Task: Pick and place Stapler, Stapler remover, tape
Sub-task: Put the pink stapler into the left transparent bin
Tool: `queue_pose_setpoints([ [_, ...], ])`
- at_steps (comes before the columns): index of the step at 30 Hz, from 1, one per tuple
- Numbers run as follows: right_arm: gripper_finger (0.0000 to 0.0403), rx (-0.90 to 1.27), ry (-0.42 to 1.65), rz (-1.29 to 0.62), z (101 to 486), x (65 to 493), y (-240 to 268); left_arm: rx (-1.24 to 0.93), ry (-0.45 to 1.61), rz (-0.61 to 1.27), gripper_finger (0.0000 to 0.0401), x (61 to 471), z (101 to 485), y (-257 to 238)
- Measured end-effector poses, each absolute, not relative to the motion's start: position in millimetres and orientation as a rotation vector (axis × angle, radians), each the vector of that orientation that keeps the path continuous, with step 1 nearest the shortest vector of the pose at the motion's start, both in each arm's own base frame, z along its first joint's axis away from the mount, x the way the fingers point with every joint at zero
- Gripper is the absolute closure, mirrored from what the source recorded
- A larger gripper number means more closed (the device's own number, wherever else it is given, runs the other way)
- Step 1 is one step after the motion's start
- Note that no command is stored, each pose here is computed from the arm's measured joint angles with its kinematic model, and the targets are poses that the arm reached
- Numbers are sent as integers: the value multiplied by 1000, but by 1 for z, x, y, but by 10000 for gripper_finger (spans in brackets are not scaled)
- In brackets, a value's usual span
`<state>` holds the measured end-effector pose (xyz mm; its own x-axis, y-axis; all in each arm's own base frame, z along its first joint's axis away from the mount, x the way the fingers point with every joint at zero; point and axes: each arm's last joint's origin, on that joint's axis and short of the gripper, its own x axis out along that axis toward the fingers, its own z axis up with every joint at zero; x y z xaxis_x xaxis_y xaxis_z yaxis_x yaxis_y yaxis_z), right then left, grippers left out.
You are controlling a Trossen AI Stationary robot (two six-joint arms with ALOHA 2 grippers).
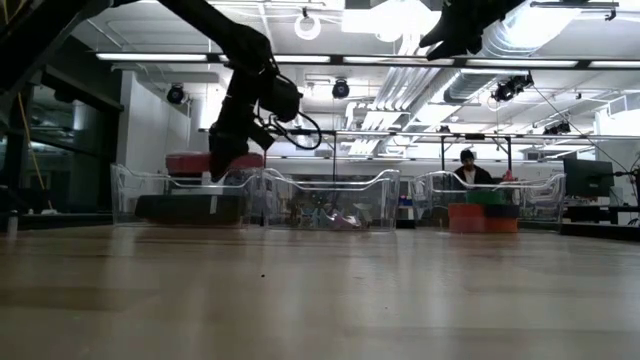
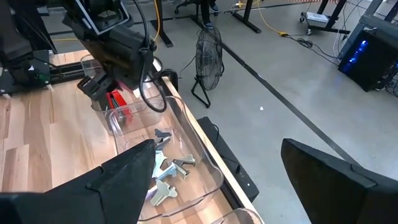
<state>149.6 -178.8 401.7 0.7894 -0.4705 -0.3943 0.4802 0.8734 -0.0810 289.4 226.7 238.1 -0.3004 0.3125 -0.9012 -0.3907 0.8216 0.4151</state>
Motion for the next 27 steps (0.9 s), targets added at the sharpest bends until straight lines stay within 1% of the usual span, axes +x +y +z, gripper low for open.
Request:
queue_pose_setpoints([
  [5,63,27,418,-513,402,150,-179,-53,1787,561,180,282,229,230],
  [17,63,55,412,-519,401,149,-179,-76,1843,358,180,264,207,238],
  [21,63,61,411,-520,401,149,-179,-60,1824,305,180,266,204,237],
  [27,63,65,411,-525,401,149,-179,-26,1788,291,180,269,203,240],
])
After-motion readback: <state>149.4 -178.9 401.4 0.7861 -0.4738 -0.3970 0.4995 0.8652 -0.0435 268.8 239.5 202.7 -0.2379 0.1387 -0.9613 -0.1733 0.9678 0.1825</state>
